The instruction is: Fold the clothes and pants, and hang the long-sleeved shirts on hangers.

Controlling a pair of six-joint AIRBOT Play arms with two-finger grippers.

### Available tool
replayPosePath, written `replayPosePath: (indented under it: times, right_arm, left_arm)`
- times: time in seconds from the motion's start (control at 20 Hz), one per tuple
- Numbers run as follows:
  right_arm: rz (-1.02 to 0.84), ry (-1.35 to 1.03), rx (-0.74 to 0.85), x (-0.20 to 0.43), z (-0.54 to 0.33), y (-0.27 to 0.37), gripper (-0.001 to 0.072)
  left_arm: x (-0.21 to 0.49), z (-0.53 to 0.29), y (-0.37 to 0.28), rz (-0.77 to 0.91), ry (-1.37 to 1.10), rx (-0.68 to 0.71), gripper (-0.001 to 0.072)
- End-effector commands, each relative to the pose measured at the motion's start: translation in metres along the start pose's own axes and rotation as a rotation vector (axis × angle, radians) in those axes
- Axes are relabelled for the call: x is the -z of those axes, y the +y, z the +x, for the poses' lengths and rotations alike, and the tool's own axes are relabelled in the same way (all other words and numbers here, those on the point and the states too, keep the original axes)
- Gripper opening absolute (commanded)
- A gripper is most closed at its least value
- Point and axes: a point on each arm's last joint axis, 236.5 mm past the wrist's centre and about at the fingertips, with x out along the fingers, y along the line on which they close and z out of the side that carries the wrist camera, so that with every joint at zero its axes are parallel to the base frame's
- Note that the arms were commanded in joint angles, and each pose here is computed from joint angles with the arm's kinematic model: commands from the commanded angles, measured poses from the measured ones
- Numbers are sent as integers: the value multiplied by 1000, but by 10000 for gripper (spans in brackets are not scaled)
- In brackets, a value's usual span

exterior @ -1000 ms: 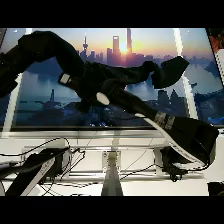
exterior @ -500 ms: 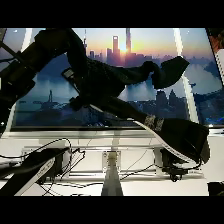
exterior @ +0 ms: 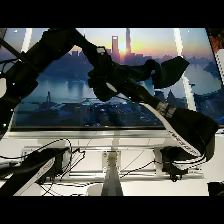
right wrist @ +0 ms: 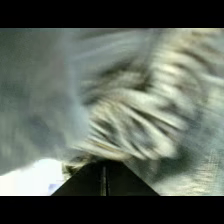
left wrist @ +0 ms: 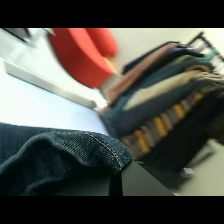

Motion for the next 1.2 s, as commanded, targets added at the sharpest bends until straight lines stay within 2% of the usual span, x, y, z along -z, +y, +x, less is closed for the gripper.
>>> replayPosePath:
  times: [0.0, 0.3, 0.45, 0.5, 0.6, 0.7, 0.75, 0.8, 0.85, 0.95, 1.15]
  right_arm:
    - [-88, -5, 58, -13, -22, -27, 27]
    - [-101, -33, 149, -44, -65, -95, 27]
    - [-240, 3, 121, -39, -67, -97, 27]
    - [-317, 22, 51, -33, -65, -79, 27]
    - [-491, 48, -187, -10, -67, -16, 27]
    - [-543, 37, -360, 6, -74, 40, 50]
    - [-558, 19, -387, 9, -74, 60, 301]
    - [-583, -3, -391, 12, -72, 74, 666]
    - [-584, -23, -399, 14, -70, 89, 705]
    - [-536, -53, -427, 19, -68, 118, 706]
    - [-656, -117, -412, 32, -56, 151, 711]
  left_arm:
    - [-17, -2, 26, 171, -58, -108, 27]
    - [-52, -17, 66, 184, -132, -214, 26]
    - [-41, -16, 64, 180, -79, -192, 27]
    - [-32, -13, 62, 176, -49, -176, 26]
    - [-11, -3, 57, 164, 16, -146, 26]
    - [8, 5, 47, 158, 65, -111, 27]
    - [16, 7, 40, 158, 80, -93, 27]
    - [22, 9, 33, 158, 92, -75, 27]
    - [26, 10, 26, 158, 96, -60, 26]
    - [20, 11, 11, 152, 49, -47, 27]
    - [-25, -8, -21, 161, -164, -49, 27]
